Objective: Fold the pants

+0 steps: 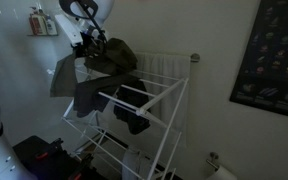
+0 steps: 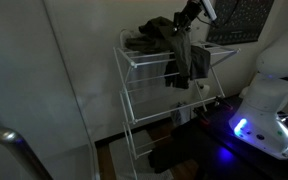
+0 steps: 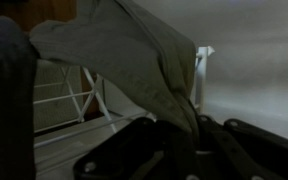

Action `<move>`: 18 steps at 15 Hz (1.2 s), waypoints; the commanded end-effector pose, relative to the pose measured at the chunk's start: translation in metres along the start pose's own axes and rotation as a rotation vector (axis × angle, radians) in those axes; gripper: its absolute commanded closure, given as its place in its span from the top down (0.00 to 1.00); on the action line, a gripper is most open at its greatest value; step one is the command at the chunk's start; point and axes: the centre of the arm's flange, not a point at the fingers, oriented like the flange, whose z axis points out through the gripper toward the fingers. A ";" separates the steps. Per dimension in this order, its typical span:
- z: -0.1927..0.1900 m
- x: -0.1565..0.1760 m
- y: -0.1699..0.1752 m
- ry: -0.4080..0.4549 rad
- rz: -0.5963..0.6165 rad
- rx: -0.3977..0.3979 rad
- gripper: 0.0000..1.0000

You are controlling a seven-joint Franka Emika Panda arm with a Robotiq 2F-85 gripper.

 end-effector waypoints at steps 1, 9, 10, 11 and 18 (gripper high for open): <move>-0.027 0.013 -0.017 -0.019 0.042 0.084 0.07; -0.075 0.039 -0.033 0.170 0.065 0.244 0.07; -0.079 0.042 -0.036 0.209 0.057 0.257 0.08; -0.083 0.045 -0.038 0.243 0.051 0.264 0.08; -0.067 0.067 -0.064 0.541 -0.092 0.121 0.07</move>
